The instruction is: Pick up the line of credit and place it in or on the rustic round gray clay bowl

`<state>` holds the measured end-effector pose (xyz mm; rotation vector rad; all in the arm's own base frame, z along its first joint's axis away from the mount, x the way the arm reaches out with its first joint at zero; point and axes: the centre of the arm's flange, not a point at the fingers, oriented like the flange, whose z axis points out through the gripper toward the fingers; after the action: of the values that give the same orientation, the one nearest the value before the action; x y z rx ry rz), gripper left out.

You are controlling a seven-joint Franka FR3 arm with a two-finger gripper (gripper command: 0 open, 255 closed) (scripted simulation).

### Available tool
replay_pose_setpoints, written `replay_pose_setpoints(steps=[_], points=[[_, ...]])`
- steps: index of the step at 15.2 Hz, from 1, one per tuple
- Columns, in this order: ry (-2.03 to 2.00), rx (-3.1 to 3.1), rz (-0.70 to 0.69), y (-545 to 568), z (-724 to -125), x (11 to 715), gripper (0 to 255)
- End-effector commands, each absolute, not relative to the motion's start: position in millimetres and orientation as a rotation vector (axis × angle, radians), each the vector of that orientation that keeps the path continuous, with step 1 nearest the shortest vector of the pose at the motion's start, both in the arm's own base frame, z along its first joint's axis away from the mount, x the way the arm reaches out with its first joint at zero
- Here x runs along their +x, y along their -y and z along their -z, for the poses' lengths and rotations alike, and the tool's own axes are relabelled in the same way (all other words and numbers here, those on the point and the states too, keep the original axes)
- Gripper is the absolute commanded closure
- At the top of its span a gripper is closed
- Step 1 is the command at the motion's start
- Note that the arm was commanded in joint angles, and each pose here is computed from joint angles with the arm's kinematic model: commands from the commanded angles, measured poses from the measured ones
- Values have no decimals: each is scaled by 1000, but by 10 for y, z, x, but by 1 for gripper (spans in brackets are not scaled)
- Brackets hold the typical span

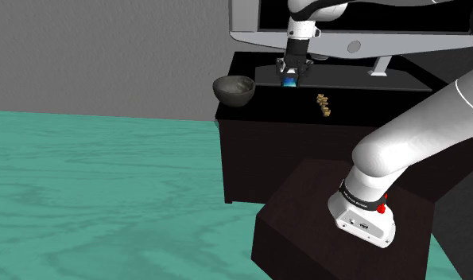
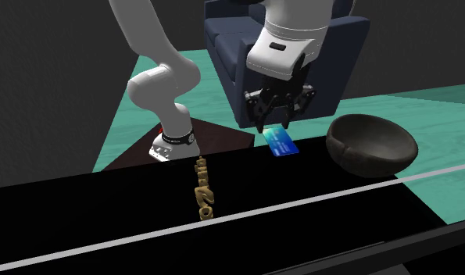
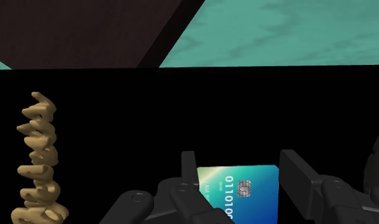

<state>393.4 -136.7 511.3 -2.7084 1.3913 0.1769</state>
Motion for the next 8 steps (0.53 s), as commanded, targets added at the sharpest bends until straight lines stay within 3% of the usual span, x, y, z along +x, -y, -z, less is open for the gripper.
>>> replay_pose_setpoints(steps=[1,8], points=[[-1391,-2708,-178,1368,-5224,3936,255],[-1391,-2708,-178,1368,-5594,3936,255]])
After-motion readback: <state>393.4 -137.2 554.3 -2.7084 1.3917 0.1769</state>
